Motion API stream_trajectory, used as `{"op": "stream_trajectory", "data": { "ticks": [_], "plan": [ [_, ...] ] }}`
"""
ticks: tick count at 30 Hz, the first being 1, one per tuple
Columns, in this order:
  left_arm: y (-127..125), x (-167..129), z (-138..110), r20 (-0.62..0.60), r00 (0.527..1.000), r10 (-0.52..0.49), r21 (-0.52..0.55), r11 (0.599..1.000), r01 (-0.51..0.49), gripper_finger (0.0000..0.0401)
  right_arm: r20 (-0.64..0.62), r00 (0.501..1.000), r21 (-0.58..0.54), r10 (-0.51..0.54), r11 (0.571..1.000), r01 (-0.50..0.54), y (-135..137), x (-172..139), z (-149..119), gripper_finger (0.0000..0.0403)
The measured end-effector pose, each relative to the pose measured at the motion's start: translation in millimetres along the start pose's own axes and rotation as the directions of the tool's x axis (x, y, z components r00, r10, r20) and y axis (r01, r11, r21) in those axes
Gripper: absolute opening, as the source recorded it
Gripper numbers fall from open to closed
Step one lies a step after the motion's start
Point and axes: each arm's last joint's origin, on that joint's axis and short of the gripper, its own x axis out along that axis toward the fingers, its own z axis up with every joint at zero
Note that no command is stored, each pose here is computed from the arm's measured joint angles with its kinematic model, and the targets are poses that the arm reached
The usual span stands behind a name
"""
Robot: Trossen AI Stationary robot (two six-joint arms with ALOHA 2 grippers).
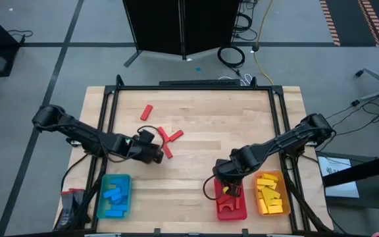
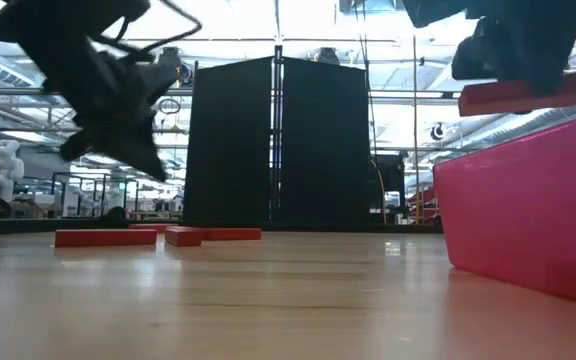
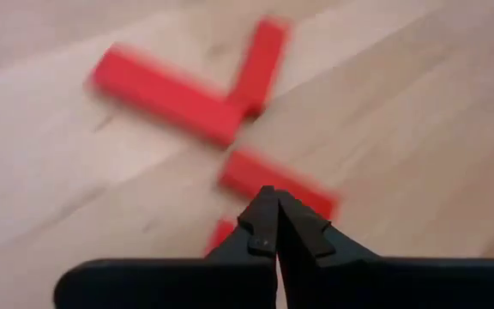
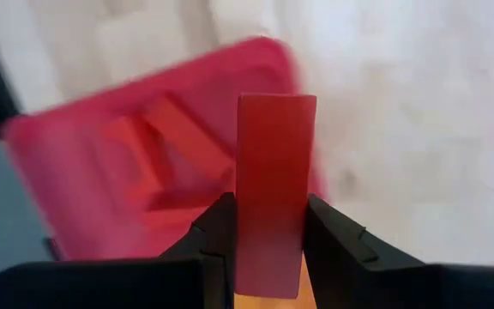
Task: Sort blocks
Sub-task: Put the red block into the red bin
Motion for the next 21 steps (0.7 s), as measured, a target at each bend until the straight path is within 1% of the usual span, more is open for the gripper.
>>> {"op": "stream_trajectory", "data": {
  "ticks": [2, 5, 10, 11, 13, 16, 18, 21],
  "plan": [
    [-3, -1, 6, 0.024, 0.999, -0.04, 0.019, 0.999, 0.039, 0.0, 0.013, 0.999, 0.008, 0.045, 0.999, -0.045, 5, 7, -1, 0.0081],
    [-1, -1, 8, 0.008, 0.999, -0.036, 0.02, 0.999, 0.036, 0.0, 0.035, 0.995, 0.023, 0.091, 0.995, -0.092, 12, 17, -4, 0.0081],
    [-1, -1, 7, -0.027, 0.999, -0.046, 0.048, 0.998, 0.047, 0.0, 0.069, 0.992, 0.039, 0.105, 0.993, -0.108, 22, 20, -9, 0.0081],
    [-1, -1, 7, -0.028, 0.999, -0.046, 0.052, 0.998, 0.047, 0.0, 0.078, 0.992, 0.042, 0.097, 0.994, -0.101, 23, 20, -10, 0.009],
    [-1, -1, 7, -0.029, 0.998, -0.047, 0.069, 0.996, 0.049, 0.0003, 0.094, 0.992, 0.057, 0.09, 0.994, -0.095, 25, 21, -11, 0.0131],
    [-1, -1, 7, -0.039, 0.998, -0.052, 0.073, 0.996, 0.055, 0.0015, 0.093, 0.992, 0.09, 0.091, 0.991, -0.099, 26, 21, -11, 0.0212],
    [-1, -1, 7, -0.044, 0.998, -0.054, 0.073, 0.996, 0.057, 0.0024, 0.094, 0.991, 0.11, 0.091, 0.989, -0.101, 26, 21, -11, 0.026],
    [0, -3, 9, -0.044, 0.997, -0.057, 0.078, 0.995, 0.06, 0.0032, 0.094, 0.991, 0.131, 0.09, 0.986, -0.102, 25, 21, -11, 0.0304]
  ]
}}
